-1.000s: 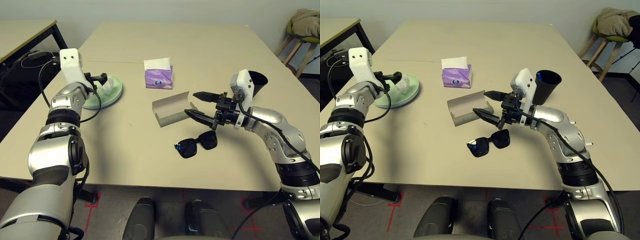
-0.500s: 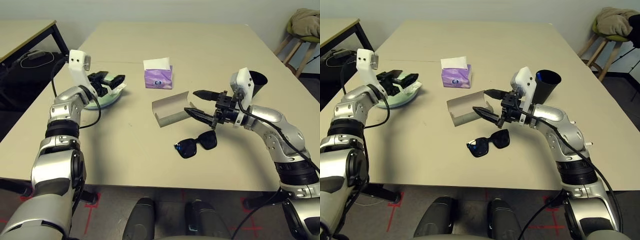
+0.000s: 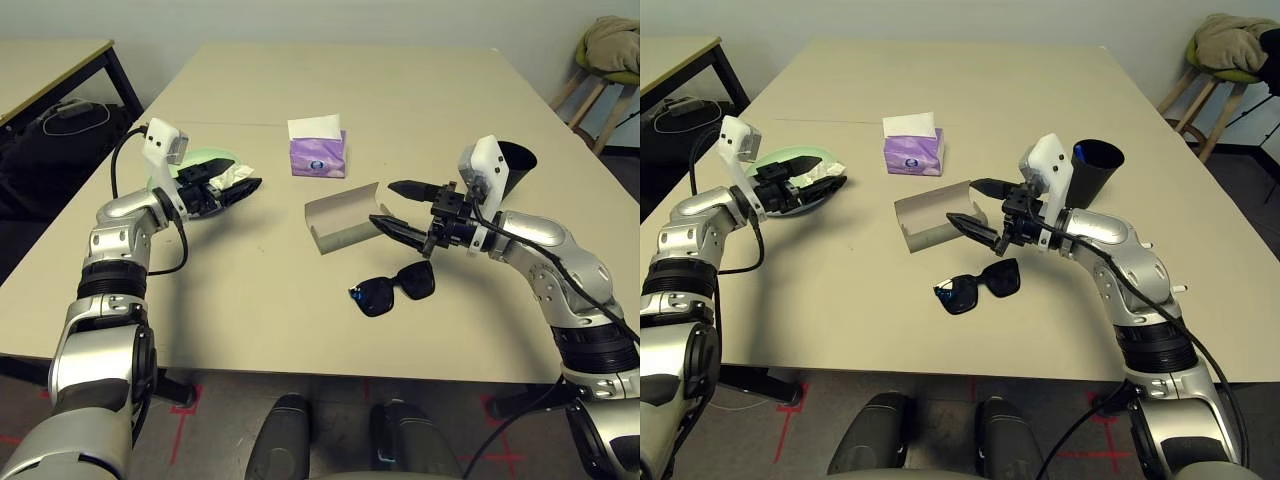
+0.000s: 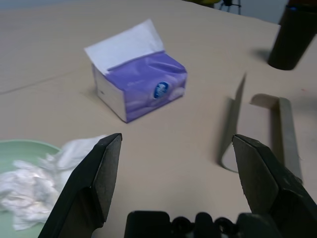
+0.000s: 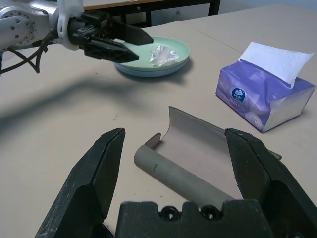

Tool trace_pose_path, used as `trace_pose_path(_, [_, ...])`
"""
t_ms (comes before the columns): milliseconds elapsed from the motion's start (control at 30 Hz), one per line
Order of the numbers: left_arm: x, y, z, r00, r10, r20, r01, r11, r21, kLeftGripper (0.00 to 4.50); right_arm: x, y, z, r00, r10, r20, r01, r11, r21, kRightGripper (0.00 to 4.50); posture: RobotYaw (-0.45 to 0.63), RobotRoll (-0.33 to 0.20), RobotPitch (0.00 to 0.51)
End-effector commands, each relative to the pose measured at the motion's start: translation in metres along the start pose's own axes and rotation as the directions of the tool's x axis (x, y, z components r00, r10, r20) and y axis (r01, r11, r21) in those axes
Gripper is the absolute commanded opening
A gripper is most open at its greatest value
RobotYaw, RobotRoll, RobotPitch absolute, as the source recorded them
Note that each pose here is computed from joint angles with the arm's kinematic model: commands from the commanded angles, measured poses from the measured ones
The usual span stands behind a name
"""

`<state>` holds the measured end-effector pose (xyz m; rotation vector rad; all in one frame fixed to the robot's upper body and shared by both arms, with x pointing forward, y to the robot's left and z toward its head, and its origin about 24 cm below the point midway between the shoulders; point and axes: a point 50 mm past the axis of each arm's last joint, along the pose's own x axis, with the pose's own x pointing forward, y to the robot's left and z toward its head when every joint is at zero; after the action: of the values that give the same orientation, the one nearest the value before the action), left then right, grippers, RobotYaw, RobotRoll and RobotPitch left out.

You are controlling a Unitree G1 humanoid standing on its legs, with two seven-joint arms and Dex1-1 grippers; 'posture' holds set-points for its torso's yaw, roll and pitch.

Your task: Organize and tidy the items on the table.

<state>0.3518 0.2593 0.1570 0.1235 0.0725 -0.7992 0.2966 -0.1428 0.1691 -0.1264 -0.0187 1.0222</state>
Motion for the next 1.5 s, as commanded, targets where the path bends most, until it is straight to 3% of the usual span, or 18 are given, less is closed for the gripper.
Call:
trace_pose_path(33, [-0.002, -0.009, -0.002, 0.995, -0.097, -0.002, 0.097, 0.995, 0.032, 4.49, -0.003, -0.002, 0.0, 1.0, -0.006, -0.02, 0.006, 1.0, -0.018, 4.5, 0.19, 0.0, 0.097])
trace_pose_path(367, [-0.007, -0.038, -0.009, 0.936, -0.352, 0.016, 0.348, 0.931, 0.115, 4.49, -0.011, -0.011, 0.004, 0.996, -0.038, -0.079, 0.033, 0.998, -0.059, 4.5, 0.19, 0.0, 0.12])
trace_pose_path(567, [-0.008, -0.054, -0.016, 0.887, -0.461, -0.034, 0.459, 0.868, 0.191, 4.49, -0.01, -0.001, 0.005, 0.986, -0.027, -0.163, 0.007, 0.993, -0.119, 4.5, 0.18, 0.0, 0.137])
trace_pose_path(867, [-0.005, -0.063, -0.013, 0.826, -0.561, -0.044, 0.552, 0.792, 0.261, 4.49, -0.009, 0.01, 0.028, 0.968, -0.021, -0.251, -0.034, 0.976, -0.213, 4.5, 0.18, 0.0, 0.157])
trace_pose_path(1300, [-0.002, -0.08, -0.007, 0.771, -0.636, -0.007, 0.615, 0.743, 0.264, 4.49, -0.006, 0.021, 0.037, 0.847, 0.131, -0.515, -0.25, 0.953, -0.17, 4.5, 0.18, 0.0, 0.174])
trace_pose_path(1500, [0.0, -0.083, -0.012, 0.756, -0.653, -0.051, 0.638, 0.715, 0.286, 4.49, 0.003, 0.022, 0.046, 0.758, 0.076, -0.648, -0.348, 0.887, -0.302, 4.5, 0.18, 0.0, 0.178])
